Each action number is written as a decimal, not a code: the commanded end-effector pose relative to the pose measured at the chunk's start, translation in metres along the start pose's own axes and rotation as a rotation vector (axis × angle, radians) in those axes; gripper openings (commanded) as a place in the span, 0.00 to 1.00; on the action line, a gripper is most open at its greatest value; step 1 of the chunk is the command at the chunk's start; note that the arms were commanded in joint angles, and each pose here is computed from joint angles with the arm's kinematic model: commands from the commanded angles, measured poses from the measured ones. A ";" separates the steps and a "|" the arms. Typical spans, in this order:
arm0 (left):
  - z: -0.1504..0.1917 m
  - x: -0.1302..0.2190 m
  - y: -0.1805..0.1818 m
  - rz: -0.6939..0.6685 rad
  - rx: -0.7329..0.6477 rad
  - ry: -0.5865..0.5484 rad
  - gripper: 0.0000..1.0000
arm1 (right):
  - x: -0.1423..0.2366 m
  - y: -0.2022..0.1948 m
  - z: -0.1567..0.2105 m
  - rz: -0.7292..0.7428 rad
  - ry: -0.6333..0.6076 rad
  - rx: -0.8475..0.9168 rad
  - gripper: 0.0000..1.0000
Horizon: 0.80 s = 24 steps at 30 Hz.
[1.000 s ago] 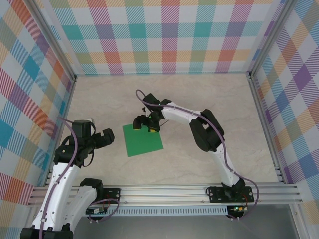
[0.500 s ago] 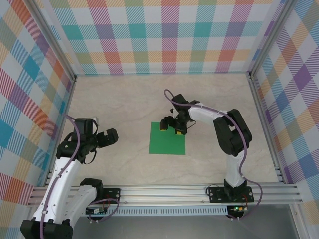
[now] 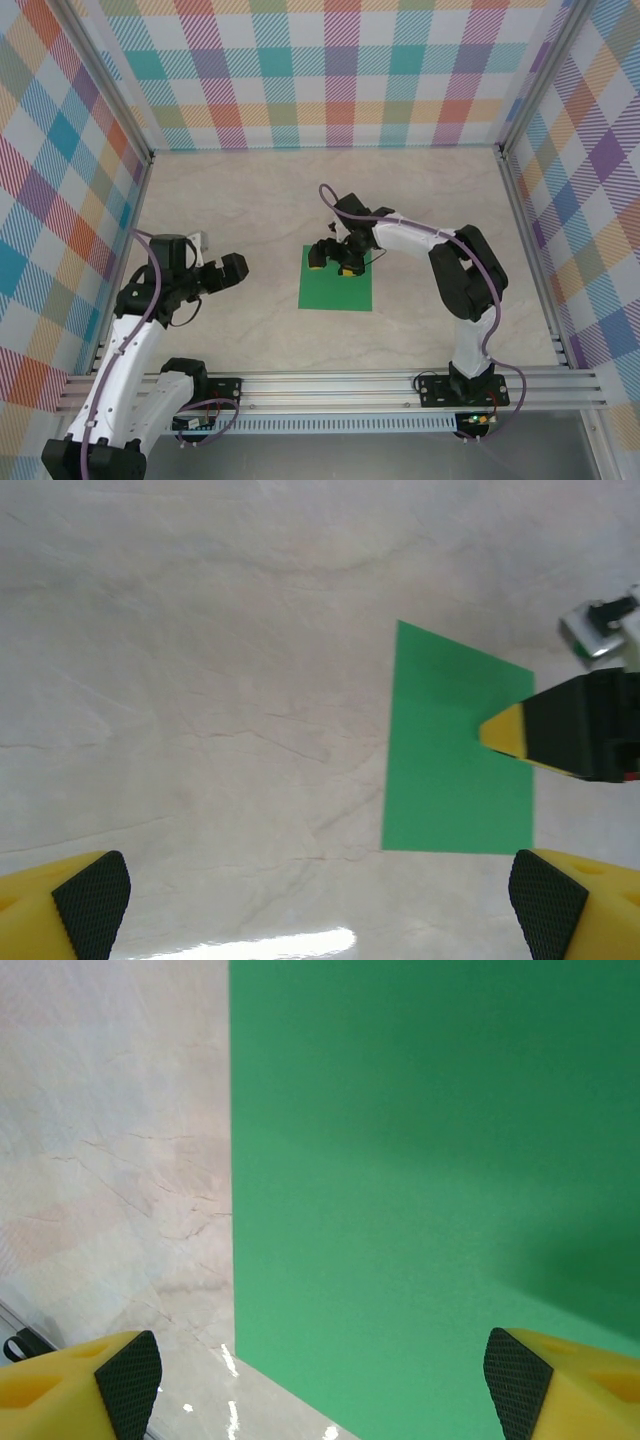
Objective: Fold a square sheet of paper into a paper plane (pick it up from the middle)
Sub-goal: Move the square sheet of paper to the center of the table.
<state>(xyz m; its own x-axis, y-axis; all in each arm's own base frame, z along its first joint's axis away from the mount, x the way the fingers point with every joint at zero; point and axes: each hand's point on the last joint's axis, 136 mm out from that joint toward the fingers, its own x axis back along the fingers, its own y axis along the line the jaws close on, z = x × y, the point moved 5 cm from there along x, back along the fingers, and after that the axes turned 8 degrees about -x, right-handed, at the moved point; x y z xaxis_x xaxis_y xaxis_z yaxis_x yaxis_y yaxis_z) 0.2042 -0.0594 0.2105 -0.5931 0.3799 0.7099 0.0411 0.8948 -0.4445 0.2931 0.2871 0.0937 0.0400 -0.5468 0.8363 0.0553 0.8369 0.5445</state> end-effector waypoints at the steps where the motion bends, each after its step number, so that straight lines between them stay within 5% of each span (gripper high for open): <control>1: 0.006 -0.020 -0.014 0.175 0.145 0.055 1.00 | -0.006 -0.012 0.009 0.002 0.024 -0.038 0.87; 24: 0.055 -0.108 -0.109 0.137 -0.066 0.204 1.00 | 0.026 -0.058 0.018 0.129 -0.070 -0.038 0.88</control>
<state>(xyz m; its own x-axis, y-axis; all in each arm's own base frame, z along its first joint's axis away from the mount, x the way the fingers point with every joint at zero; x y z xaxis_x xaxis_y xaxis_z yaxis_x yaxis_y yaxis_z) 0.2060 -0.1929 0.1332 -0.3325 0.5141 0.7907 0.1272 0.8552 -0.5025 0.2789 0.2357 0.0792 -0.0159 -0.4611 0.8872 0.1049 0.8817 0.4601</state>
